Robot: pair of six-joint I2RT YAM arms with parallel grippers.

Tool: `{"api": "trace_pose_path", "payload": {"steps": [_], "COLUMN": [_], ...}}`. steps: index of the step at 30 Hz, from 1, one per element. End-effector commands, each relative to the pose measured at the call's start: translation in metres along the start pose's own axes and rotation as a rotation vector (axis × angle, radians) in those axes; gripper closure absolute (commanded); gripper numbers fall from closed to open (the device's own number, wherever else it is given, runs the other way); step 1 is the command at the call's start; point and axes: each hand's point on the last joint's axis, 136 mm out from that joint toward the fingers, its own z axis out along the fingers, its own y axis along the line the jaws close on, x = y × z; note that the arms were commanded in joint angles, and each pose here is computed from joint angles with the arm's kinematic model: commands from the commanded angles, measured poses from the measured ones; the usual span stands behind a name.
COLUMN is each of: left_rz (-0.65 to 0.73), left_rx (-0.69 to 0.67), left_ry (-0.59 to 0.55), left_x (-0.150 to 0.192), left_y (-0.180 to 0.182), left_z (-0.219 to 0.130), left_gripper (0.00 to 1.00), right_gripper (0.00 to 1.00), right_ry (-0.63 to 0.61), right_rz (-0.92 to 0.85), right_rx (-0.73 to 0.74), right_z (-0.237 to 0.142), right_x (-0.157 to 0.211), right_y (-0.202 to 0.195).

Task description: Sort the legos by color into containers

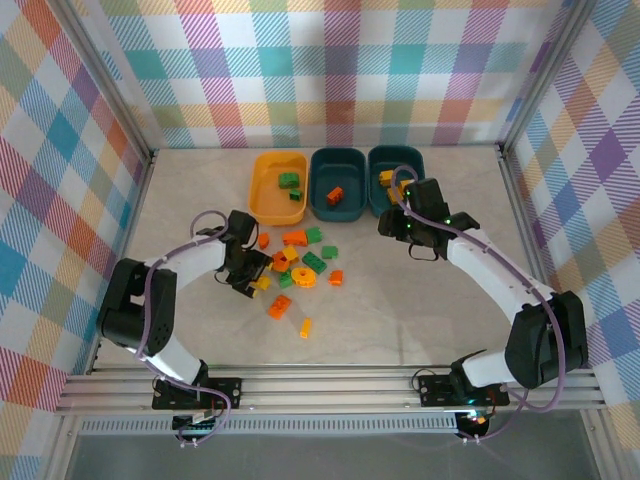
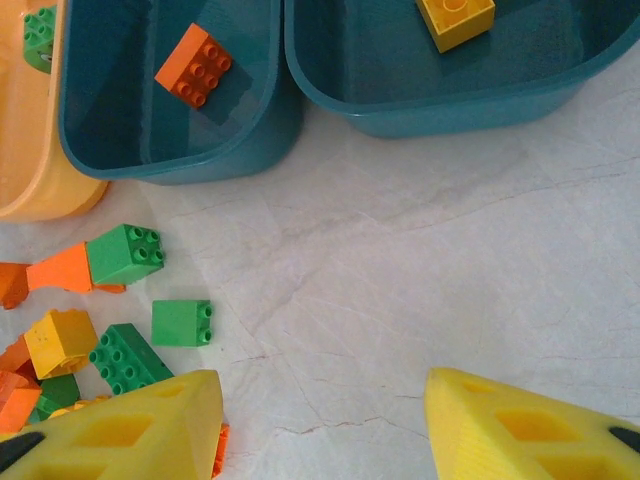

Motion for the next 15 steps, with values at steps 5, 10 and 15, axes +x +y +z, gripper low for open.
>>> {"api": "trace_pose_path", "payload": {"steps": [5, 10, 15], "left_rz": [-0.006, 0.001, 0.041], "left_rx": [-0.094, -0.099, -0.050], "left_ry": [-0.003, -0.026, -0.053], "left_x": [-0.003, -0.007, -0.010], "left_y": [0.012, 0.013, 0.001], "left_z": [0.015, 0.017, 0.005], "left_gripper": [0.43, 0.55, 0.72], "right_gripper": [0.44, 0.44, 0.44], "right_ry": [-0.023, -0.028, -0.031], "right_rz": [-0.016, -0.024, -0.033], "right_rx": [0.004, 0.002, 0.005], "right_z": [-0.006, -0.007, -0.008], "right_x": [-0.001, -0.002, -0.003], "right_y": [-0.002, -0.002, -0.003]}}
